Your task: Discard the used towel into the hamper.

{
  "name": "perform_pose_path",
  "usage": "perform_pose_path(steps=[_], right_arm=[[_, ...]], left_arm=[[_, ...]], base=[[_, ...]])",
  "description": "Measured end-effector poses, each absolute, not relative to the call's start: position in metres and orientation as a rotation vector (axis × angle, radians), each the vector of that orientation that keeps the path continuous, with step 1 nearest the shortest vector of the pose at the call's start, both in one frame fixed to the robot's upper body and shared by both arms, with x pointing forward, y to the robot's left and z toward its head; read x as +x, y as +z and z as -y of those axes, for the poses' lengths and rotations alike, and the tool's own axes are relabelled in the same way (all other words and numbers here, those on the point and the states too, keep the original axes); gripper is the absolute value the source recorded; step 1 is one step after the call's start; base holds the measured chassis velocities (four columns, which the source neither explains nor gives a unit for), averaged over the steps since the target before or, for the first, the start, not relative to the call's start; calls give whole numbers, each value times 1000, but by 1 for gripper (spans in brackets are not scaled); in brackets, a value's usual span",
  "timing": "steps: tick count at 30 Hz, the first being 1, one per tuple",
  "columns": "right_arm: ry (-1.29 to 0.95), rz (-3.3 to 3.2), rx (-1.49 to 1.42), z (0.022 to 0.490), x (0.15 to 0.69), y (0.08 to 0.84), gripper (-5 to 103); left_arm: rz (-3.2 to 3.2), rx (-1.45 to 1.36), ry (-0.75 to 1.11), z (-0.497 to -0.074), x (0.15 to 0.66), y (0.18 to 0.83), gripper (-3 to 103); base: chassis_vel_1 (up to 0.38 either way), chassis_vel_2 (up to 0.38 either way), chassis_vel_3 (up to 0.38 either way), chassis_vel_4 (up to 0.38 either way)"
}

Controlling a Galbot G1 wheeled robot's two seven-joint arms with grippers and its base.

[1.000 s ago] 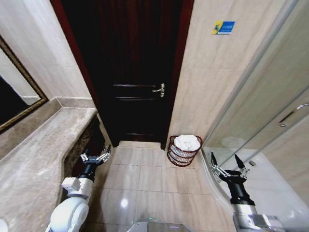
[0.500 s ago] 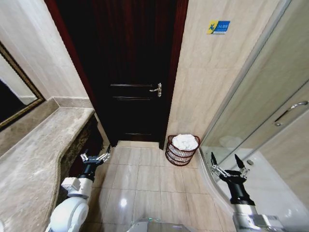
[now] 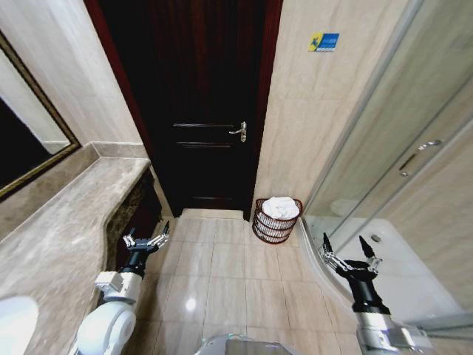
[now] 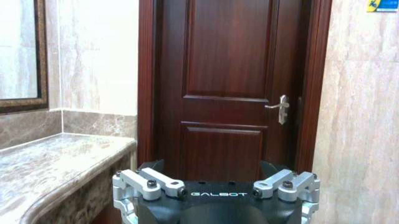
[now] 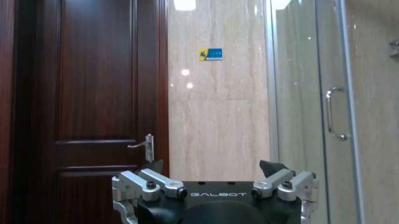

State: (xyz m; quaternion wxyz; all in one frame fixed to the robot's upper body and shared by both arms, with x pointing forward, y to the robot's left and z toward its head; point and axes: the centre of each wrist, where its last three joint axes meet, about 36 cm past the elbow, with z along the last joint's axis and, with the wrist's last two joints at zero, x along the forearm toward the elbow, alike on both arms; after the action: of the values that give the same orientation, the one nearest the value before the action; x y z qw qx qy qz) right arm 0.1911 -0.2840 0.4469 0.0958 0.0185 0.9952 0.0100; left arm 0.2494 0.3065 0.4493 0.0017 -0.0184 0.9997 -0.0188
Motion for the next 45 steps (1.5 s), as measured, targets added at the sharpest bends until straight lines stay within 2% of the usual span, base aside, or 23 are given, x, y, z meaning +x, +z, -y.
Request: perform_pose_path(steps=[45], right_arm=[[30, -2949, 55, 284, 191, 447, 100]], left_arm=[[-3137, -57, -59, -306, 250, 449, 100]], base=[[-2, 3, 6, -1]])
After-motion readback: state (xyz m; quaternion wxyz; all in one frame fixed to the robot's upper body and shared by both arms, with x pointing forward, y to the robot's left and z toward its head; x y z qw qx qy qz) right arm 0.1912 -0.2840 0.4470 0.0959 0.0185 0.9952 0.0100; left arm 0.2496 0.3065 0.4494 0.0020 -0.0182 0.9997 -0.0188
